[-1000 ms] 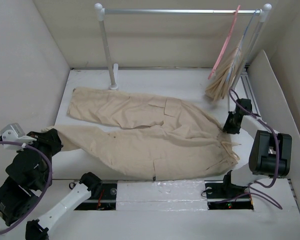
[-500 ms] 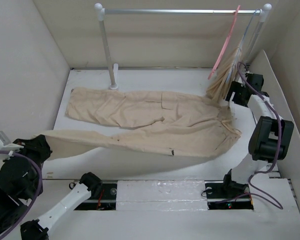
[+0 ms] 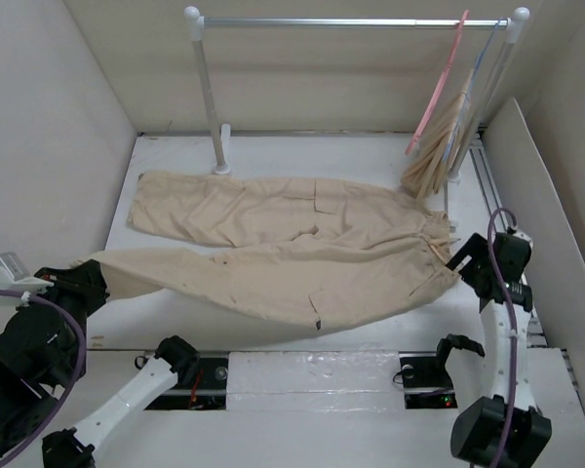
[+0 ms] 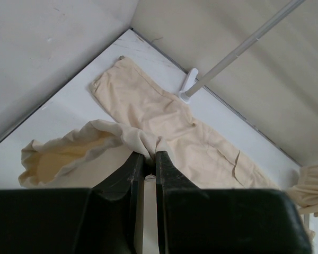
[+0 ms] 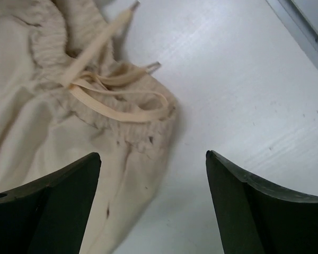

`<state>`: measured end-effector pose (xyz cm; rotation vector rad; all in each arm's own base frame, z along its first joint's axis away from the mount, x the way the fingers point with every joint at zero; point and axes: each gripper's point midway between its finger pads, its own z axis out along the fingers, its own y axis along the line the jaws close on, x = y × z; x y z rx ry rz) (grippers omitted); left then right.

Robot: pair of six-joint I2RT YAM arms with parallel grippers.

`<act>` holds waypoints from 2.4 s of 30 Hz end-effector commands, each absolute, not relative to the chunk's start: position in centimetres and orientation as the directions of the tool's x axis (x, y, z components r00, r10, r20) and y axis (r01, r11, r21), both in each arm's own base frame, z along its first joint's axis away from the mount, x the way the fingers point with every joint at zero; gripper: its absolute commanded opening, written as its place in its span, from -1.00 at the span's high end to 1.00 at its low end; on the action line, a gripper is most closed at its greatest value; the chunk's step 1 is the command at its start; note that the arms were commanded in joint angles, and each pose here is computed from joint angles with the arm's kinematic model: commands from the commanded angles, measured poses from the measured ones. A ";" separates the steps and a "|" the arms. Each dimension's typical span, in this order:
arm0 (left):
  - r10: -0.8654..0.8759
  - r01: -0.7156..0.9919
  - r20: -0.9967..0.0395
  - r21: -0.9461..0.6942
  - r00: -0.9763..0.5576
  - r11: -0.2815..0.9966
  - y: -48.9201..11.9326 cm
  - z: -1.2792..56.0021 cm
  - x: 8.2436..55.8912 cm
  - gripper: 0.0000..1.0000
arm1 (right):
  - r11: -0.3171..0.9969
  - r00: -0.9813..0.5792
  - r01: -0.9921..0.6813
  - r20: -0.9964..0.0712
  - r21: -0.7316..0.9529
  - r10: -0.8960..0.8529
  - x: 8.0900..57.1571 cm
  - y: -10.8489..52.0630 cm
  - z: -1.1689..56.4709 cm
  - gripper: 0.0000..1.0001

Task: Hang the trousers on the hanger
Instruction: Fold the trousers at the center of the board.

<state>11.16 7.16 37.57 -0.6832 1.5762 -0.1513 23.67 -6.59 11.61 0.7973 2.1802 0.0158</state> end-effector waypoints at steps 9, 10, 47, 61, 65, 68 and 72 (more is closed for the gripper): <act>-0.545 -0.284 -0.836 -0.539 0.064 0.793 7.5 38.4 10.3 1.00 | 0.754 -0.569 0.579 -0.508 0.310 0.646 21.0 -4.5 4.0 -0.55; -0.541 -0.288 -0.839 -0.534 0.061 0.795 7.6 38.2 10.2 1.00 | 0.751 -0.566 0.578 -0.507 0.319 0.651 21.2 -4.4 3.9 -0.51; -0.342 -0.529 -0.930 -0.358 0.131 0.770 4.5 35.4 20.1 1.00 | 0.920 -0.713 0.392 -0.631 0.003 0.306 21.5 -8.7 16.0 1.00; -0.323 -0.654 -0.943 -0.195 -0.080 0.731 5.4 30.9 33.5 1.00 | 0.971 -0.644 0.181 -0.728 0.153 0.235 29.8 -7.1 18.6 1.00; -0.267 -0.729 -0.960 -0.123 -0.085 0.673 6.7 32.5 34.8 1.00 | 0.966 -0.633 0.184 -0.730 0.179 0.256 29.6 -6.4 17.9 1.00; -0.252 -0.747 -0.963 -0.098 -0.095 0.658 7.0 32.8 37.4 1.00 | 0.960 -0.614 0.218 -0.740 0.174 0.273 30.3 -7.7 18.2 1.00; -0.298 -0.770 -0.945 -0.091 -0.133 0.631 8.7 30.8 42.6 1.00 | 0.945 -0.534 0.263 -0.787 0.193 0.309 33.5 -9.6 19.5 1.00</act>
